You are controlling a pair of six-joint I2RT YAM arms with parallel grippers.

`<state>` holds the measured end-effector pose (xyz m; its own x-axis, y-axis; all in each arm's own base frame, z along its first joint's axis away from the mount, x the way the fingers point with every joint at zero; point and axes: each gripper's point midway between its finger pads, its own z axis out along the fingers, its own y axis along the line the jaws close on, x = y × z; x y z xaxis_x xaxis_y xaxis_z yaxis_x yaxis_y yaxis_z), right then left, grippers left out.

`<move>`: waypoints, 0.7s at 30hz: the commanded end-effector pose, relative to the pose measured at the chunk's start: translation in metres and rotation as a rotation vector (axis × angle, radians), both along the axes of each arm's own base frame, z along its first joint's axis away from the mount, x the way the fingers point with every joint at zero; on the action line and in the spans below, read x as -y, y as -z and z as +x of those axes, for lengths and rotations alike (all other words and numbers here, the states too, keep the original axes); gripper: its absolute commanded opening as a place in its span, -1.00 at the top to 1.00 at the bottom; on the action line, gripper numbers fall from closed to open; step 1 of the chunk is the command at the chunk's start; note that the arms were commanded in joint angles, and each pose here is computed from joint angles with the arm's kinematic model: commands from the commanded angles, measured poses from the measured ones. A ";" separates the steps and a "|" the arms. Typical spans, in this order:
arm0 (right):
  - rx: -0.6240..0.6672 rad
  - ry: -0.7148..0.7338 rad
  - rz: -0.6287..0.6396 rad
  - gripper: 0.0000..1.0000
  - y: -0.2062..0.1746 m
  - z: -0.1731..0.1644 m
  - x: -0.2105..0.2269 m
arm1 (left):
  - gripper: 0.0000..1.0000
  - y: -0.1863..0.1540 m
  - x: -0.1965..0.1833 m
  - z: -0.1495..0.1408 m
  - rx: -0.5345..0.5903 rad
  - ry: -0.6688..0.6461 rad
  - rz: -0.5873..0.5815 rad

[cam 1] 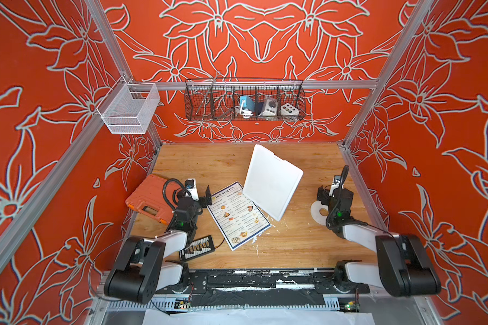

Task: Insert the menus into the narrow rack
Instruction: Adjust the narrow rack at the center of the board.

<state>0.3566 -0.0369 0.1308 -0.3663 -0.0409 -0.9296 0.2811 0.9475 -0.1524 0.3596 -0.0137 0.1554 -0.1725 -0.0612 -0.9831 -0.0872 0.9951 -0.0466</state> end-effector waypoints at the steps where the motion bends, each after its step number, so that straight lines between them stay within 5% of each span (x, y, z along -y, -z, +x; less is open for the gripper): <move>1: -0.066 0.119 0.078 -0.96 -0.007 -0.019 0.012 | -0.97 -0.003 -0.006 -0.013 -0.085 -0.095 -0.071; 6: -0.168 0.079 0.247 -0.95 -0.018 -0.051 -0.009 | -0.97 -0.013 0.004 -0.040 -0.214 -0.113 -0.284; 13: -0.349 -0.229 0.469 -0.95 -0.007 -0.108 -0.083 | -0.97 0.038 0.064 -0.092 -0.535 0.076 -0.642; 21: -0.295 -0.661 0.589 -0.95 -0.011 -0.135 -0.174 | -0.97 0.080 0.083 -0.110 -0.686 0.123 -0.703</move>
<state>0.2302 0.1065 0.1386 -0.6520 0.1202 -0.7486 -0.2090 0.9206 0.3298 0.2536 -0.0835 0.0755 -0.7050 -0.5186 -0.4838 -0.2111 0.8047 -0.5549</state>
